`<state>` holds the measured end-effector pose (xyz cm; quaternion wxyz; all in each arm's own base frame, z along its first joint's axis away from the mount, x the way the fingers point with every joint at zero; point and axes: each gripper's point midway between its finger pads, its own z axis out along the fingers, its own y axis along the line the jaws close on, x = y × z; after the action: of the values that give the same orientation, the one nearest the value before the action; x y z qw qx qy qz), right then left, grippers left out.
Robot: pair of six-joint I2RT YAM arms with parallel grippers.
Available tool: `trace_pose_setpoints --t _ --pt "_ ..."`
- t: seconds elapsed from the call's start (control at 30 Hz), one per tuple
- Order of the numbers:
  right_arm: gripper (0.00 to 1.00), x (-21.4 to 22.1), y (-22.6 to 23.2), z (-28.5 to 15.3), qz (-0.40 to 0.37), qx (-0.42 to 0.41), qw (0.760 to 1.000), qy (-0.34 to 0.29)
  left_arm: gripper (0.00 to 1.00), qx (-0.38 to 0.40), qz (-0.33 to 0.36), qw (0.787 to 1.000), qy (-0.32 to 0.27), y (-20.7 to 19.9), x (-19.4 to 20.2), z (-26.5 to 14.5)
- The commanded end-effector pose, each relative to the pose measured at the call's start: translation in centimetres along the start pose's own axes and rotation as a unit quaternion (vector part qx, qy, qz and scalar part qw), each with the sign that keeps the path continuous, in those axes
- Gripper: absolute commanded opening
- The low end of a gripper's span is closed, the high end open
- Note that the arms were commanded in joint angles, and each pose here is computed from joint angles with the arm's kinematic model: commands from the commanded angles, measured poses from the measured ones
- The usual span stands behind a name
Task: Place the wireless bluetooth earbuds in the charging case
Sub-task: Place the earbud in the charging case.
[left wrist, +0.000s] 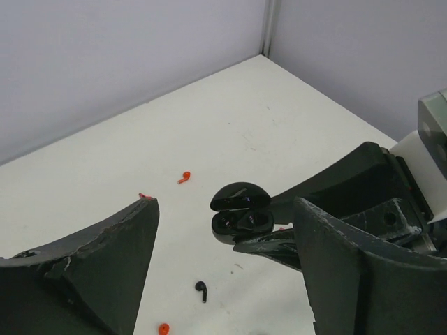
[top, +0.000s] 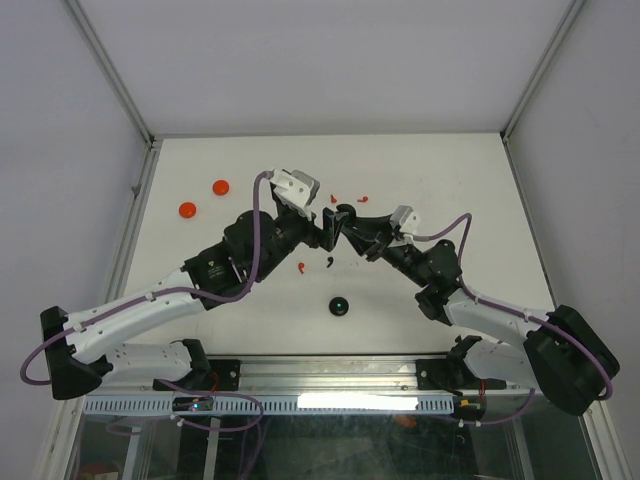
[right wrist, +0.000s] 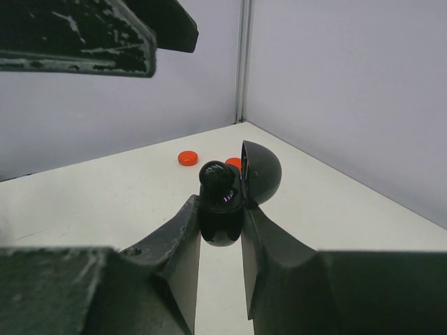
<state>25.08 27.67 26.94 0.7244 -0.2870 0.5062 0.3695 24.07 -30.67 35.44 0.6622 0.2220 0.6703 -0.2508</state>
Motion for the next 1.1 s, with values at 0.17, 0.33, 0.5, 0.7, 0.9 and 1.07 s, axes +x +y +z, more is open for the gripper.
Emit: trace_pose_setpoints --t 0.17,0.33,0.5,0.7,0.9,1.07 --pt "0.00 -2.7 -0.2 0.1 -0.017 0.008 0.999 -0.043 0.82 -0.035 -0.041 0.998 0.030 -0.3 0.2 1.8" --pt "0.00 -2.6 -0.2 0.0 -0.018 0.008 0.999 -0.043 0.84 -0.049 -0.031 0.997 0.057 -0.2 1.8 2.5" --pt "0.00 -2.7 -0.2 -0.1 -0.018 0.009 0.999 -0.044 0.84 -0.067 -0.025 0.995 0.066 0.5 2.4 2.4" --pt "0.00 -2.9 -0.2 -0.2 -0.020 0.011 0.999 -0.047 0.84 -0.090 -0.024 0.993 0.073 2.0 3.0 1.8" --pt "0.00 -3.2 -0.6 -0.3 -0.027 0.020 0.998 -0.052 0.85 -0.091 -0.030 0.992 0.080 2.7 3.5 1.1" --pt "0.00 -3.3 -0.7 -0.4 -0.030 0.024 0.998 -0.053 0.85 -0.086 -0.037 0.992 0.080 3.0 3.8 0.5"
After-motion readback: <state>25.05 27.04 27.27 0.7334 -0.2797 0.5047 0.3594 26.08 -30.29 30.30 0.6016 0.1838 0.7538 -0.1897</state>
